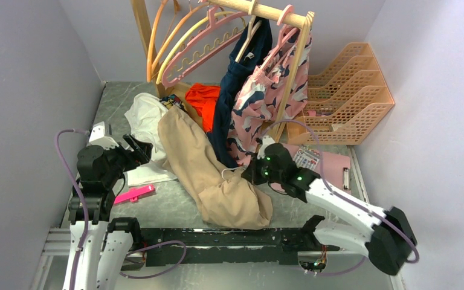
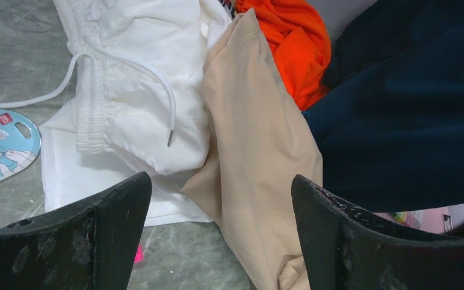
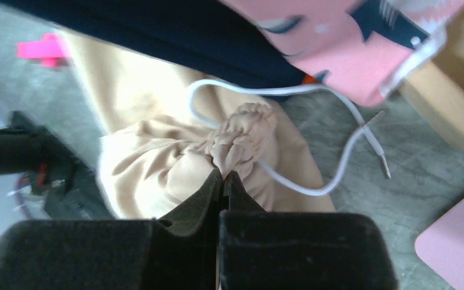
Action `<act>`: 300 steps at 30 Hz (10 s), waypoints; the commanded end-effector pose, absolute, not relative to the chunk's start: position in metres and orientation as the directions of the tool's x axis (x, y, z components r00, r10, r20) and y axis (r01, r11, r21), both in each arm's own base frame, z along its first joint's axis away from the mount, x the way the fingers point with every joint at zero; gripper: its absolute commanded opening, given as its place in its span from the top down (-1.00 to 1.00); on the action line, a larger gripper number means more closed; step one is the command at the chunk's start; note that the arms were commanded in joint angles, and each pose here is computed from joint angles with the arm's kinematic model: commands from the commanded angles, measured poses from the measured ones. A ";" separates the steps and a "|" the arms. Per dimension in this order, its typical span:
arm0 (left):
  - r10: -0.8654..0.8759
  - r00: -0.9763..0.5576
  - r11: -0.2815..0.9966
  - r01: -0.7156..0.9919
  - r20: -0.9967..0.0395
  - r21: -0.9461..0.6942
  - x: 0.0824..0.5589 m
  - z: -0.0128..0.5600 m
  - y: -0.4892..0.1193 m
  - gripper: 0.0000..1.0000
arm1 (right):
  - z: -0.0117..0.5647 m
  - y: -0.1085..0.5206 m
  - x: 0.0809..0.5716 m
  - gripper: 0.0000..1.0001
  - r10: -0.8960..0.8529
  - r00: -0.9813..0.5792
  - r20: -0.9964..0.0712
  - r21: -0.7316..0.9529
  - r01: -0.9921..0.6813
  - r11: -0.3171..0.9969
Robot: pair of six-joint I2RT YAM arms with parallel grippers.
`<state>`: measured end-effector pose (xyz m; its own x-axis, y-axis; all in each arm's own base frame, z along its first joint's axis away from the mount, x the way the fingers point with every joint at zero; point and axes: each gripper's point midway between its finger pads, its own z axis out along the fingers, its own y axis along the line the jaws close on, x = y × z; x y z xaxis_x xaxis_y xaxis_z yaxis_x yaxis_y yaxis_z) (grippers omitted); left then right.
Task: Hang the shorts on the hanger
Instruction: Adjust the shorts at the center of the board.
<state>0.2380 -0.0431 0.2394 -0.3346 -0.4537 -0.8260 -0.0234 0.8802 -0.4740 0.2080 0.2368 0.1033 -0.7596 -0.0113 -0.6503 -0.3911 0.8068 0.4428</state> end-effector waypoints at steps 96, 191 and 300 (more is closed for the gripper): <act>-0.033 -0.728 0.938 0.215 -0.685 -0.273 0.192 0.153 -0.220 0.86 | 0.395 0.195 0.053 1.00 0.045 -0.093 -0.995 0.100 -0.978 0.186; -0.363 -0.350 0.651 0.568 -0.864 -0.504 0.146 0.317 -0.180 0.17 | 0.253 0.234 0.164 -0.38 0.046 -0.470 -0.882 0.415 -0.725 0.549; -0.140 -0.518 0.817 0.421 -0.844 -0.394 0.177 0.201 -0.217 0.86 | 0.125 0.255 0.188 -0.52 -0.117 -0.610 -0.784 0.306 -0.543 0.782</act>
<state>0.1743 -0.2174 0.2015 -0.5142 -0.1234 -0.8487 0.4463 0.8066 -0.3876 0.1826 0.2552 0.1378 -0.5866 -0.1204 -0.8009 -0.5639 0.7705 0.2972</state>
